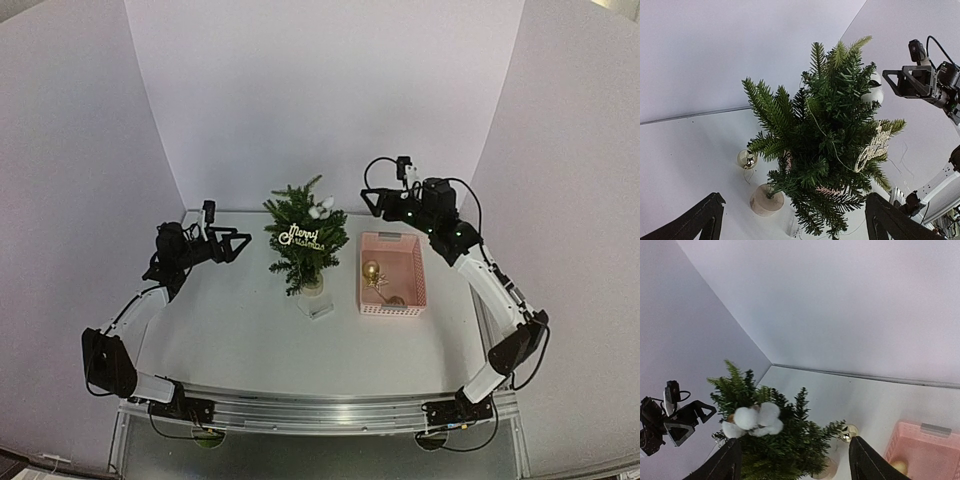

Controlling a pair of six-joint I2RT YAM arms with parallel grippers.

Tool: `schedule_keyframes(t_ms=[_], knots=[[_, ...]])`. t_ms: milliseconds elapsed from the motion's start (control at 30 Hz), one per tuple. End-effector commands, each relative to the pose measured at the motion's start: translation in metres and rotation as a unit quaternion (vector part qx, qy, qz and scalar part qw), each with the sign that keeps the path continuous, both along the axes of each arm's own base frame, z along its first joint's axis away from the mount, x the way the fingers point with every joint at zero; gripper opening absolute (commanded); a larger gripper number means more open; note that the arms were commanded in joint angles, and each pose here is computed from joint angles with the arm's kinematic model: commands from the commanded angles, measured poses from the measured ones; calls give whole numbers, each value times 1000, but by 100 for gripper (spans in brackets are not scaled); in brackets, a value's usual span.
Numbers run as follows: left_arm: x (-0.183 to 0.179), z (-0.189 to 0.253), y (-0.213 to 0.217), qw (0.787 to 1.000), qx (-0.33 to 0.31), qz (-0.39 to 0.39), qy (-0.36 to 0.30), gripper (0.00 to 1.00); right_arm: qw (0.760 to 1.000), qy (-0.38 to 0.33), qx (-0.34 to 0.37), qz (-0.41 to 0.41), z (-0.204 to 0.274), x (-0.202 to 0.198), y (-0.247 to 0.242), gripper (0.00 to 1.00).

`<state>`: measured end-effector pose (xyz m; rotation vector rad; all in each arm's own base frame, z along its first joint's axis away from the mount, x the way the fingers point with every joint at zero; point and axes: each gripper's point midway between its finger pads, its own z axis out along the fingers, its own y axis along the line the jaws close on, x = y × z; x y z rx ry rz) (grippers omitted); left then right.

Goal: Decorate the small christmas tree

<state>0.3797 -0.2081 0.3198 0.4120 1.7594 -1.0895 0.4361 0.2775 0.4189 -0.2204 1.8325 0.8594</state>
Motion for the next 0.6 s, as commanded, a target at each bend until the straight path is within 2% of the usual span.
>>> schedule_keyframes(t_ms=[0, 100, 233, 300, 433, 567], knots=[[0, 14, 5, 1000, -15, 15, -16, 99, 984, 154, -59, -74, -78, -2, -58, 72], [0, 9, 6, 1000, -13, 16, -9, 99, 966, 218, -127, -62, -136, -18, -68, 66], [2, 3, 5, 1000, -12, 17, -1, 99, 941, 295, -159, -53, -204, -27, -76, 44], [3, 2, 5, 1000, -11, 18, 2, 99, 927, 333, -165, -54, -230, -29, -75, 39], [6, -2, 5, 1000, -6, 20, 8, 99, 901, 399, -149, -80, -271, -23, -70, 35], [10, -7, 5, 1000, -5, 22, 14, 99, 884, 430, -151, -107, -298, -16, -61, 34]])
